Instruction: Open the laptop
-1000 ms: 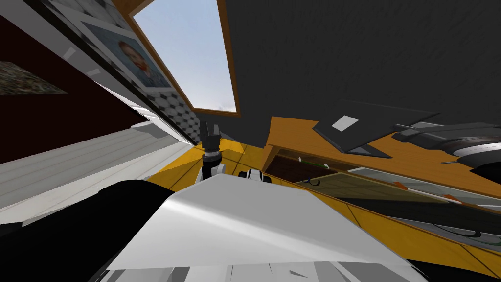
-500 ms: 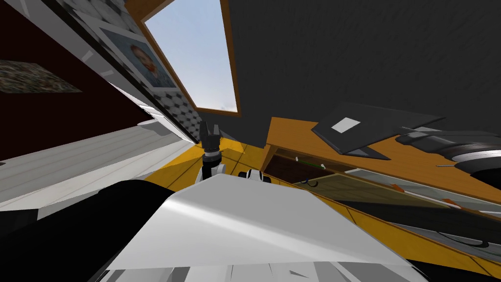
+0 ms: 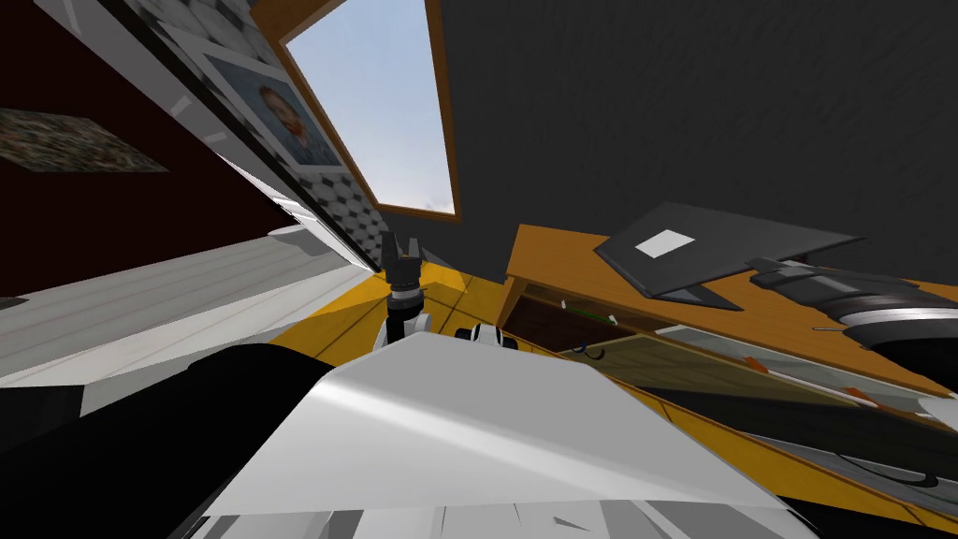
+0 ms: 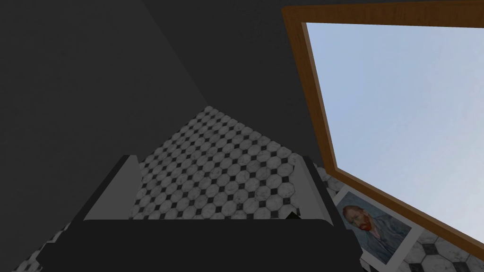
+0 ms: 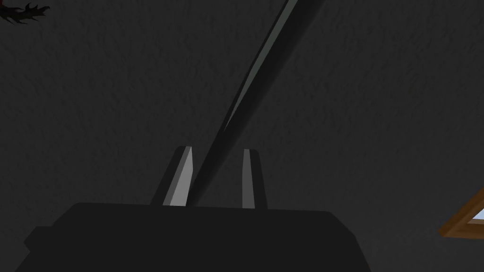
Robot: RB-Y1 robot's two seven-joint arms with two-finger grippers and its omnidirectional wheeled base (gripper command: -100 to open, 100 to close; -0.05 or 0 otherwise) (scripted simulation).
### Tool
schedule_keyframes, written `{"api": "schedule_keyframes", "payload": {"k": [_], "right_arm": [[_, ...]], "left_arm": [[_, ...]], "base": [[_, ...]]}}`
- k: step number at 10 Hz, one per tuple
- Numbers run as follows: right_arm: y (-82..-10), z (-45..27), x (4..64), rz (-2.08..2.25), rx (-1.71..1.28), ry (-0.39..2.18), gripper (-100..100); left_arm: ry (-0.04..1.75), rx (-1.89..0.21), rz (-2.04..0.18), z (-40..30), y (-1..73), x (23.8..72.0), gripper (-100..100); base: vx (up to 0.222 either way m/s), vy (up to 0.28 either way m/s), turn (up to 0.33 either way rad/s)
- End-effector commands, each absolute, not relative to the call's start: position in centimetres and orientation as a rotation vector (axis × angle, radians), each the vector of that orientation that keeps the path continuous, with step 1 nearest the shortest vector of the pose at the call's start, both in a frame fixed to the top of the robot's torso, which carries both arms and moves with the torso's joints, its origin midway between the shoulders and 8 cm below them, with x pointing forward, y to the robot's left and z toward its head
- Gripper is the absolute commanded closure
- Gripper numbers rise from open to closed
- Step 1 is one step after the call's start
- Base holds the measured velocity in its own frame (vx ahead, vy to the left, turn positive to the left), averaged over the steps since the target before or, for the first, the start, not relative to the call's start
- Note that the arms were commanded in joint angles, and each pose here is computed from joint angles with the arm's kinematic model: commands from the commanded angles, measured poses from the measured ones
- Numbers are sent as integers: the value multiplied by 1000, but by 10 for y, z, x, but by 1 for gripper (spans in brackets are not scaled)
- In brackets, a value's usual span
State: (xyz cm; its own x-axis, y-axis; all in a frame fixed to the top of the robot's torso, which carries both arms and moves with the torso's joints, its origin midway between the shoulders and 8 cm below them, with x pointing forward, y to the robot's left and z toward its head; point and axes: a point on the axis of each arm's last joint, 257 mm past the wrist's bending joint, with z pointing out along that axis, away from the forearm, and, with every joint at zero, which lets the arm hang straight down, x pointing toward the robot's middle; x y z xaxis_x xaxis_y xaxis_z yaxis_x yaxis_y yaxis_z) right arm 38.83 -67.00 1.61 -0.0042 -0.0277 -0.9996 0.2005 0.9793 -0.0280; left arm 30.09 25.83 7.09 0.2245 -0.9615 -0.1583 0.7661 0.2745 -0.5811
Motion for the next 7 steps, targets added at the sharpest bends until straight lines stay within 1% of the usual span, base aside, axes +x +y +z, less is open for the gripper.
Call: {"api": "schedule_keyframes", "payload": {"k": [1, 4, 5, 6, 7], "right_arm": [[-675, -14, 380, -144, 190, 1596, 100], [-680, -46, 372, -55, 300, 1589, 100], [-680, -46, 372, -55, 300, 1589, 100], [-683, -26, 375, -65, 284, 1559, 100], [-687, -44, 370, -11, 361, 1542, 100]], "left_arm": [[547, -424, -1242, 71, 258, 301, 0], [547, -424, -1242, 71, 258, 301, 0], [547, -424, -1242, 71, 258, 301, 0], [547, -424, -1242, 71, 258, 301, 0], [547, -424, -1242, 71, 258, 301, 0]], "base": [[-3, -19, -1], [-3, -39, 39], [-5, -39, 11], [-6, -12, -15], [-28, -34, 65]]}}
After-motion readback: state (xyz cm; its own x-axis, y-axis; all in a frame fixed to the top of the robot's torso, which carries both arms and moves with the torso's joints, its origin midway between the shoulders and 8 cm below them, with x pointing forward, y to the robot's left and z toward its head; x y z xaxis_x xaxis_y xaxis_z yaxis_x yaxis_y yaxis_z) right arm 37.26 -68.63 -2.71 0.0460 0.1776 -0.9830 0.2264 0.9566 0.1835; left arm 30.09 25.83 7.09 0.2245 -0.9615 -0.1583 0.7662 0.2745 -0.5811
